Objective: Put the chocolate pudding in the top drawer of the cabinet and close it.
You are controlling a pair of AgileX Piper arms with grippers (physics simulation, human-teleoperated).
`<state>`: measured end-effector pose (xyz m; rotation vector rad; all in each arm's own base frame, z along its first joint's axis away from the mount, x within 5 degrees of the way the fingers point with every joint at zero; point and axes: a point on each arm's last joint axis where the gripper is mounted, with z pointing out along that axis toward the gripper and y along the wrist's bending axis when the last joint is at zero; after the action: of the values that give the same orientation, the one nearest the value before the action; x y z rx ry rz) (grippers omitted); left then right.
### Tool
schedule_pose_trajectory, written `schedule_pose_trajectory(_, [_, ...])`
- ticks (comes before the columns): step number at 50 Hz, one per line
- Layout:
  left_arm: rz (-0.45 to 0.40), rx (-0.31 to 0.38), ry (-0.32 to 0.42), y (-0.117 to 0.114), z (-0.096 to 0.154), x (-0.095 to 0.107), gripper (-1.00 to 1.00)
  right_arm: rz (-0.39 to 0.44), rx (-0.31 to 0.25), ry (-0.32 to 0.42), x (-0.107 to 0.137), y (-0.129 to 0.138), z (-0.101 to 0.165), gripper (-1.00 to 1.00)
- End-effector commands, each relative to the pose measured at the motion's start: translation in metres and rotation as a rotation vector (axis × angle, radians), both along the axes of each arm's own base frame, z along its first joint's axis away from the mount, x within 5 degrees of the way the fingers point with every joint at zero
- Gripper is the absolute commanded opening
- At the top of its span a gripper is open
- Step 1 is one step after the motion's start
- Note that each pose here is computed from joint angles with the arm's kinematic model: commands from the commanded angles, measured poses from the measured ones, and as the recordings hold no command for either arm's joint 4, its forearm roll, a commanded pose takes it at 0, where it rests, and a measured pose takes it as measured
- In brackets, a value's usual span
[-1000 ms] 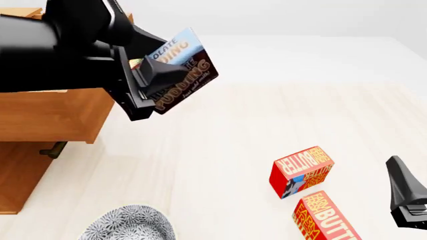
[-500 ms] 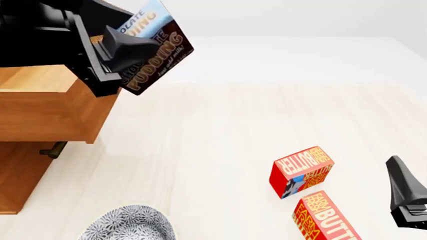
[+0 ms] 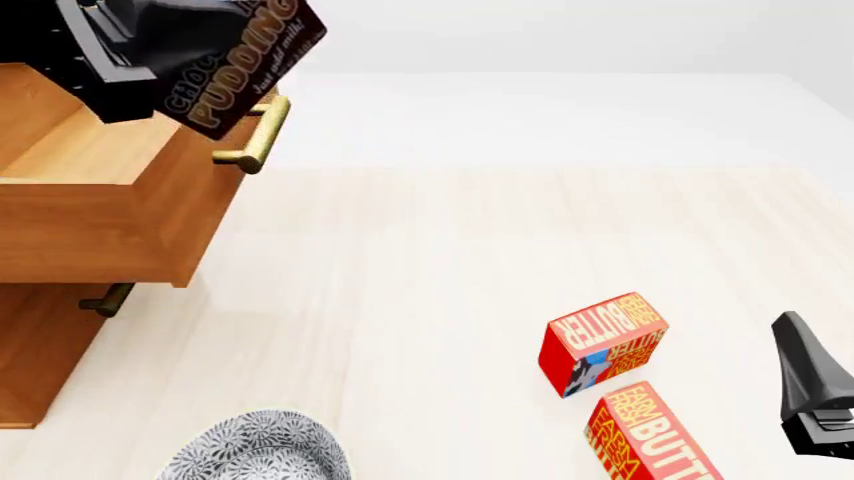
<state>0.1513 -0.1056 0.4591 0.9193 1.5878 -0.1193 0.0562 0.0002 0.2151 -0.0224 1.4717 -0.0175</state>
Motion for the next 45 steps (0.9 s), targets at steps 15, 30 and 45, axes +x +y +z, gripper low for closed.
schedule_pose_trajectory(15, [0.139,-0.081,-0.001,0.025,0.026,0.0,-1.0,0.0,0.003,0.001,0.0,0.0,0.0,1.0])
schedule_pose_trajectory(30, [0.228,-0.104,-0.018,0.039,0.034,0.006,-1.0,-0.001,0.004,0.001,0.0,0.0,0.0,1.0])
schedule_pose_trajectory(45, [0.361,-0.092,-0.004,0.059,0.026,0.019,-1.0,0.0,0.003,0.002,0.0,0.0,0.0,1.0])
